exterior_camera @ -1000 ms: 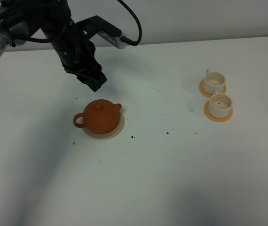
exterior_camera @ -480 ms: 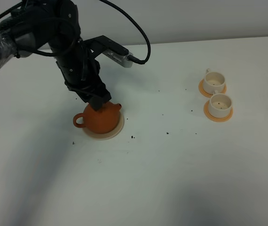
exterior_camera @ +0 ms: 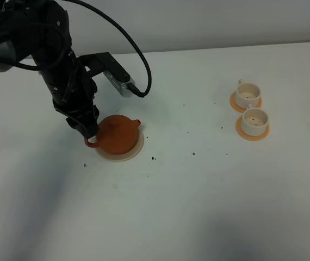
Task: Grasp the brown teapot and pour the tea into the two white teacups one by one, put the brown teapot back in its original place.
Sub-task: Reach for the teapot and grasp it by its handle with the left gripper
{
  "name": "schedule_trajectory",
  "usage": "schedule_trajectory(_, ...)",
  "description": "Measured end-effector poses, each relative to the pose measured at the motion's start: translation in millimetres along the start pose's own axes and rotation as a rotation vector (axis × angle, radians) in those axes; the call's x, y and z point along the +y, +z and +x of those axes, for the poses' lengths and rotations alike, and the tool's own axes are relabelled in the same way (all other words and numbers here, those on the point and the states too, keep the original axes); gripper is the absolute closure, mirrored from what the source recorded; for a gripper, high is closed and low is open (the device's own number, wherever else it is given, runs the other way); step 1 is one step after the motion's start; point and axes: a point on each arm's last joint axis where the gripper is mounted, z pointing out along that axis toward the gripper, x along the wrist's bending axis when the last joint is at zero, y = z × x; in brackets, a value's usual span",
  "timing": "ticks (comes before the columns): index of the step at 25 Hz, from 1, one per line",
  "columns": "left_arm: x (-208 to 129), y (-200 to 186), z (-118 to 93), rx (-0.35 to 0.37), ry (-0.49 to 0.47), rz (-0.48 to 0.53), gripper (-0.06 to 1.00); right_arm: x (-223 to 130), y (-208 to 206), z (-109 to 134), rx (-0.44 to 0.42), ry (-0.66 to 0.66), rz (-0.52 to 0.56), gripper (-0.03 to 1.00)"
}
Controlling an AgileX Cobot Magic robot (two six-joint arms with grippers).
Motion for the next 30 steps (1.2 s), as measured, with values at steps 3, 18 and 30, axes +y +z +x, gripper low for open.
schedule_trajectory(3,-4,6,0,0.006,0.008,0.036,0.56,0,0,0,0.0,0.0,0.0,0.6)
schedule_trajectory(18,-5,45,11,0.007,0.02,0.172,0.63,0,0,0,0.0,0.0,0.0,0.6)
schedule_trajectory(30,14,41,26,0.049,0.036,0.124,0.63,0,0,0,0.001,0.0,0.0,0.6)
